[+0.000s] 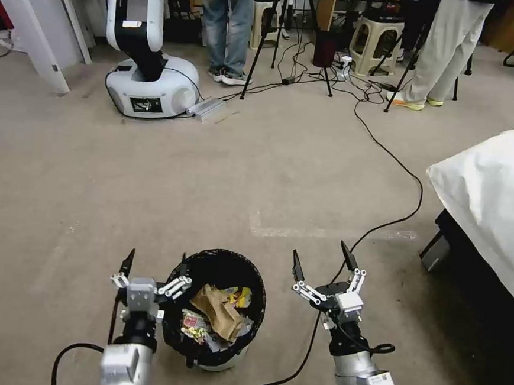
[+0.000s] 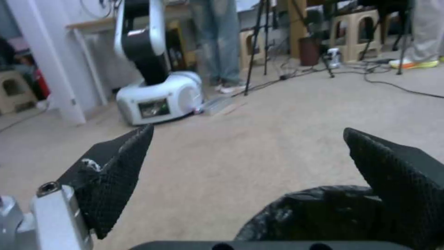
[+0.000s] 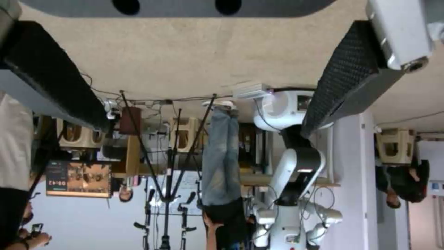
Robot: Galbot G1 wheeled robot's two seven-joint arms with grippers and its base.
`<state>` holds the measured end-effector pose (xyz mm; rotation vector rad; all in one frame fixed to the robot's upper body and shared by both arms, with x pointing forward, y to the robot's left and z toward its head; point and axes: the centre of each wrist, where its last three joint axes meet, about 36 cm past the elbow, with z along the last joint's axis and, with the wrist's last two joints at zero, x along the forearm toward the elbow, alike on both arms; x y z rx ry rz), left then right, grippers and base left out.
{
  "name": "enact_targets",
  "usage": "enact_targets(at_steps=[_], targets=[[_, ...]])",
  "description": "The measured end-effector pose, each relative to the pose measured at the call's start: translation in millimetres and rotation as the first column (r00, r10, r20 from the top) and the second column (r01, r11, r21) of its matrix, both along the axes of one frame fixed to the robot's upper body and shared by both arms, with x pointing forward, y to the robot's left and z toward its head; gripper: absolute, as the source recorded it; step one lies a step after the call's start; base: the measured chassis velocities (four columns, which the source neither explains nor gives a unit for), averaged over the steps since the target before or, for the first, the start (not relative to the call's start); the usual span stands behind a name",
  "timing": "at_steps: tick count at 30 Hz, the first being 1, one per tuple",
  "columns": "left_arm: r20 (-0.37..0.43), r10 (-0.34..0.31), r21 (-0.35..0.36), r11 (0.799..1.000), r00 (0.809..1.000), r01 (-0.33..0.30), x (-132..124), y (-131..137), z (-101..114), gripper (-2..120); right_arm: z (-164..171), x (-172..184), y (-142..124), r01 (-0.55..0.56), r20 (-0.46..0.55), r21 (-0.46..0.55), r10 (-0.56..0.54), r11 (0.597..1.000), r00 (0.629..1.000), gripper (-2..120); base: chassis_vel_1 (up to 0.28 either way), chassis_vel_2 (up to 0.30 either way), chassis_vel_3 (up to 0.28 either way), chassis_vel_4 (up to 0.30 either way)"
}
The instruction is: Pick up the trash bin, then pick up the garbage from the floor and place it into the trash bin.
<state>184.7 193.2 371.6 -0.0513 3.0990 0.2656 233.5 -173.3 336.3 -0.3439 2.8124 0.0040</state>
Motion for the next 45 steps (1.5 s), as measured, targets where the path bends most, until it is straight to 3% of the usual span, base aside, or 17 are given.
enact_targets(at_steps=[8, 45], targets=[[0.007, -0.017, 0.015, 1.000, 1.000, 0.017, -8, -4, -16, 100, -8, -5, 3, 0.008, -0.006, -0.016, -0.008, 1.000, 1.000, 100, 0.000, 0.000, 0.000, 0.000], [-0.002, -0.003, 0.007, 1.000, 1.000, 0.003, -7, -4, -15, 100, -8, -5, 2, 0.007, -0.003, -0.020, -0.007, 1.000, 1.000, 100, 0.000, 0.000, 0.000, 0.000]])
